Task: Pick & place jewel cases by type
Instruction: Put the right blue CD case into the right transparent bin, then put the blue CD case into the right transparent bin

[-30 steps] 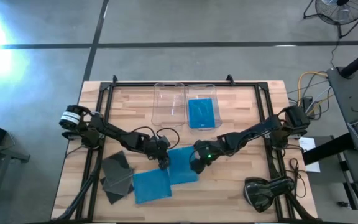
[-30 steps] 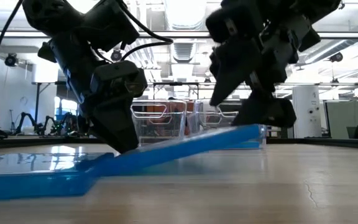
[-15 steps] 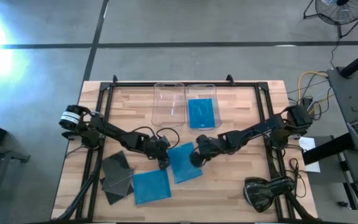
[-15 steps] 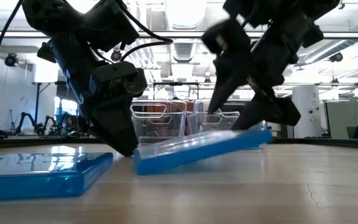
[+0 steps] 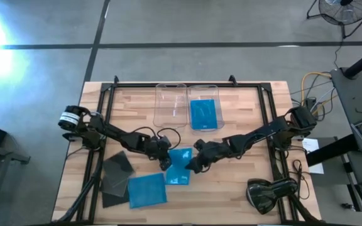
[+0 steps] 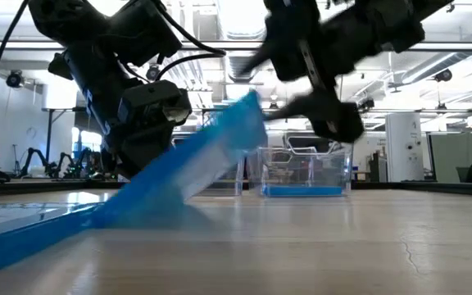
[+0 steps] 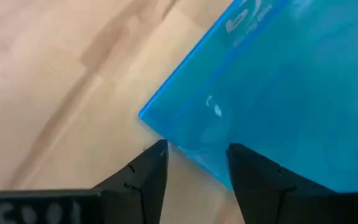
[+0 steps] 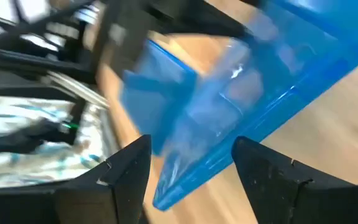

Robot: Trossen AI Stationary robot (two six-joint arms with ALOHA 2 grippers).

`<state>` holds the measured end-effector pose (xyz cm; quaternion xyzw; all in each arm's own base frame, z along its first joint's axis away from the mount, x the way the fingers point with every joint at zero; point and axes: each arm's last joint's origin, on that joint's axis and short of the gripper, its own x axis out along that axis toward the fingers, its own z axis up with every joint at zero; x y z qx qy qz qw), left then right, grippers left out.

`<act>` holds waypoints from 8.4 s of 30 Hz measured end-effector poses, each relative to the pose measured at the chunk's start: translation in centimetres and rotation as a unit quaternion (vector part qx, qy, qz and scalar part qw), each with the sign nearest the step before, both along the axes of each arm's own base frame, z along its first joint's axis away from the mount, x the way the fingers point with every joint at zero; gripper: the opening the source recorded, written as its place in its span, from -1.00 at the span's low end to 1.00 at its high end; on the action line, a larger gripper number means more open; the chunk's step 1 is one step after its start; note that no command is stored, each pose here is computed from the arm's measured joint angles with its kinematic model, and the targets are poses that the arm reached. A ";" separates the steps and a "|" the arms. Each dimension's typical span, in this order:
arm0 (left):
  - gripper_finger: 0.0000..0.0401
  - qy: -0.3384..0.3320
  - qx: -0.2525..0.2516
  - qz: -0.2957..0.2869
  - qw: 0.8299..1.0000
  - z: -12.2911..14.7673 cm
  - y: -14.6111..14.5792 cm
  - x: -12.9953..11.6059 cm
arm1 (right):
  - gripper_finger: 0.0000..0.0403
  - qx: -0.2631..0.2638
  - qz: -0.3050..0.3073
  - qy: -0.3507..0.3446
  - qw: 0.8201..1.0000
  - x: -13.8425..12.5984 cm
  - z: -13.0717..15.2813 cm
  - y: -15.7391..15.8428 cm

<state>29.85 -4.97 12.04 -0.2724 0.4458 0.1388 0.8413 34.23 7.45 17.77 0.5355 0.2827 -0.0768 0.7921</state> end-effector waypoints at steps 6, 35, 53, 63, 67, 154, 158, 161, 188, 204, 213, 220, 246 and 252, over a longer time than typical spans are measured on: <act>-0.27 -0.009 -0.002 0.001 1.000 0.1 0.0 0.2 | 0.11 0.013 0.007 0.049 0.999 -0.4 -0.3 -0.1; -0.27 0.005 -0.006 -0.032 0.999 0.0 -0.6 -0.1 | 0.11 0.022 -0.093 0.194 0.976 0.0 -6.6 0.1; -0.27 0.022 0.006 -0.059 0.998 0.1 -0.7 -0.5 | 0.11 -0.065 -0.072 0.038 0.995 1.2 1.1 -1.7; -0.27 -0.024 0.010 -0.049 0.998 0.7 -0.7 0.3 | 0.11 -0.011 -0.039 0.070 0.997 2.6 0.9 -1.0; -0.27 -0.026 0.009 -0.047 0.999 0.7 -0.7 0.3 | 0.11 -0.046 -0.023 0.181 0.982 0.1 1.6 -0.6; -0.27 0.004 -0.058 -0.152 0.987 7.7 -7.4 -10.8 | 0.18 -0.140 -0.045 0.310 0.939 -9.7 10.2 -17.6; -0.27 -0.039 -0.021 -0.202 0.978 6.8 -8.4 -10.7 | 0.24 -0.208 0.004 0.284 0.936 -9.6 12.5 -12.8; -0.27 -0.042 0.019 -0.250 0.967 5.7 -8.7 -10.2 | 0.24 -0.242 0.012 0.255 0.936 -9.1 13.0 -9.2; -0.27 -0.087 0.111 -0.109 0.984 0.8 -2.1 -0.2 | 0.13 -0.172 -0.145 0.266 0.937 -7.3 9.5 0.4; -0.27 0.052 0.125 -0.114 0.984 4.4 -0.6 -9.2 | 0.13 0.044 -0.093 0.188 0.977 2.7 -1.3 4.6; -0.27 0.040 0.046 -0.129 0.990 0.1 -0.7 -10.7 | 0.13 0.107 -0.130 0.184 0.968 6.3 -6.2 5.4; -0.27 -0.034 0.026 -0.164 0.985 0.8 -1.3 -9.3 | 0.13 0.088 -0.123 0.178 0.972 8.7 -6.7 4.1; -0.27 -0.072 0.013 -0.225 0.972 0.3 -1.8 -8.3 | 0.13 -0.034 -0.120 0.085 0.988 10.1 0.9 0.5; -0.27 -0.067 0.025 -0.215 0.974 0.0 -1.8 -8.2 | 0.09 -0.013 -0.093 0.098 0.991 10.1 0.5 0.5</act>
